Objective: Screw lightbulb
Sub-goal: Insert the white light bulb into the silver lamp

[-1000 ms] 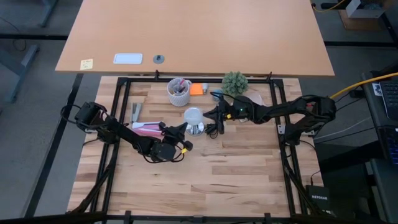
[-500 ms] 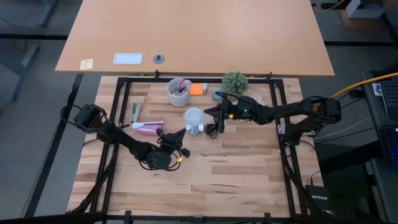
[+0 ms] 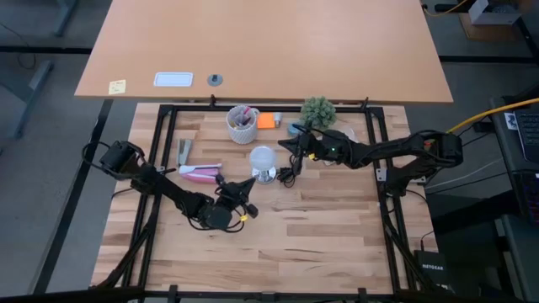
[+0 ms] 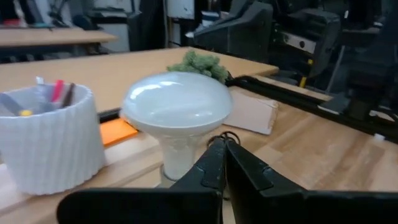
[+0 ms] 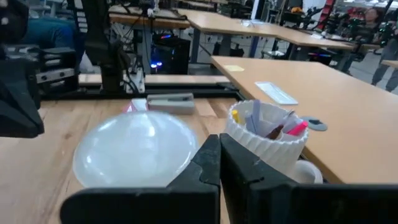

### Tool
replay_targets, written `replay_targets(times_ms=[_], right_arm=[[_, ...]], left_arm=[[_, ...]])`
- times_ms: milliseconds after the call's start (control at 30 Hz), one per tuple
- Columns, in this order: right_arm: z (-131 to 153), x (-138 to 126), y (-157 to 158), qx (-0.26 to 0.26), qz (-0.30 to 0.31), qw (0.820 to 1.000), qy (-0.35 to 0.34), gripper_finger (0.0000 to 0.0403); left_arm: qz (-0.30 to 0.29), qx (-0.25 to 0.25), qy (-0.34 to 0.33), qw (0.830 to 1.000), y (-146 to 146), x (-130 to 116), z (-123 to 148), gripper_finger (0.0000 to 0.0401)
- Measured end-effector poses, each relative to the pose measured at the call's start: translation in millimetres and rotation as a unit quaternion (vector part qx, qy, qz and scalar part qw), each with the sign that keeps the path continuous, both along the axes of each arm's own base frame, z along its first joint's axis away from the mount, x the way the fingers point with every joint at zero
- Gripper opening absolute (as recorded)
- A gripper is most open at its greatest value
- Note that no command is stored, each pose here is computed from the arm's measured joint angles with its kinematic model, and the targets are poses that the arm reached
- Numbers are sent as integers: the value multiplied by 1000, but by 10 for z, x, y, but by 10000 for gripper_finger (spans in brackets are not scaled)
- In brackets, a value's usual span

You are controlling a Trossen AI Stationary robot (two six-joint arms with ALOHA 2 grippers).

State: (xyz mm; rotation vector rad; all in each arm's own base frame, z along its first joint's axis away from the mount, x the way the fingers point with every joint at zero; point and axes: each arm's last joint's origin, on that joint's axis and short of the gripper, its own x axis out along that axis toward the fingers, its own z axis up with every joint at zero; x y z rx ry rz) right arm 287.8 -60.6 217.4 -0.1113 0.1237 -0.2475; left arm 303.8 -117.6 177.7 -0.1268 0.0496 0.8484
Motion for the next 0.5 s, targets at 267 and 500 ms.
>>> replay_targets(times_ms=[267,500], right_arm=[[-170,64,-8,11,9,999,29,3],[-219,82,1,18,29,999,38,3]], left_arm=[[-24,-8,22,999,212,106,-12,5],[-3,2,23,1000,220,97,-9,5]])
